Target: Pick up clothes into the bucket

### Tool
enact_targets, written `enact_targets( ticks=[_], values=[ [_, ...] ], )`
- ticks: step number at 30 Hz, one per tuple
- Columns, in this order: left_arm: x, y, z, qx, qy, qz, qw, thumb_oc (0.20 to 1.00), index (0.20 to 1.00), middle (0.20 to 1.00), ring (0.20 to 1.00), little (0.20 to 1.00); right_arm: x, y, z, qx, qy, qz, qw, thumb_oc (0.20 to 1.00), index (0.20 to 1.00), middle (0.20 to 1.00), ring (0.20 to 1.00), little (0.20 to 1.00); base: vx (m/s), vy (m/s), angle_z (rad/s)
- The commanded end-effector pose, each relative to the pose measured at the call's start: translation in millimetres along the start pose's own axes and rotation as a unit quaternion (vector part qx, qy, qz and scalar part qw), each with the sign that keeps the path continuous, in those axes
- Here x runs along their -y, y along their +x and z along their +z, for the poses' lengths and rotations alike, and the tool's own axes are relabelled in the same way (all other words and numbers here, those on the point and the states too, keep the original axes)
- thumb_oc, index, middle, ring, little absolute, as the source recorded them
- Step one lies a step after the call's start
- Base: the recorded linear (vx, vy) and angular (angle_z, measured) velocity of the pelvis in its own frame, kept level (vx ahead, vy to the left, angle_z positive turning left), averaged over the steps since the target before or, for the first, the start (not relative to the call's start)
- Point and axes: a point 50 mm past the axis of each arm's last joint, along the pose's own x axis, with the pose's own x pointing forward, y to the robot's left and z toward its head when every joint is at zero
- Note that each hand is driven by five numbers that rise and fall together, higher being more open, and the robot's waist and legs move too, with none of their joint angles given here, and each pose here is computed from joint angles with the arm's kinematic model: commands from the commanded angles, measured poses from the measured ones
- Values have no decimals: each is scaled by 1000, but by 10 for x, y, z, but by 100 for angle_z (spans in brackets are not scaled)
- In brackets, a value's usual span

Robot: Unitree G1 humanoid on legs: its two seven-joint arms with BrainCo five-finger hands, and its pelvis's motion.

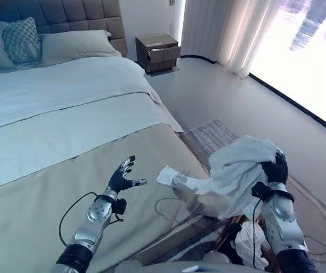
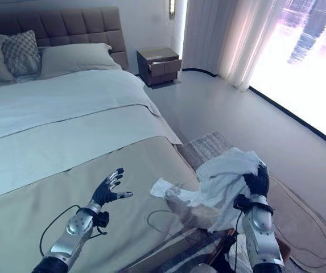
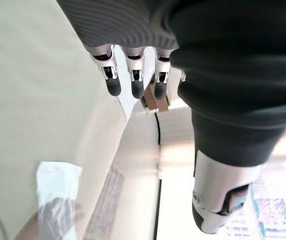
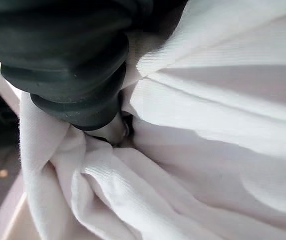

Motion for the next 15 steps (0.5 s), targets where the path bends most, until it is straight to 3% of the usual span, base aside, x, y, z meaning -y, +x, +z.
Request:
enact_targets(
  ticks=[1, 8, 15],
  values=[
    [10, 110, 342, 88, -36, -2, 995, 1000, 1000, 1000, 1000, 1000, -68, 169, 467, 114, 13, 16, 993, 200, 200, 200, 200, 200, -122, -298, -65],
    [-55, 135, 384, 96, -48, 18, 994, 1000, 1000, 1000, 1000, 1000, -159, 182, 441, 102, 12, 37, 994, 200, 200, 200, 200, 200, -21, -229, -54],
    [0, 171, 447, 109, -73, 18, 991, 1000, 1000, 1000, 1000, 1000, -81, 185, 423, 100, -6, 17, 995, 200, 200, 200, 200, 200, -13, -230, 12]
  ],
)
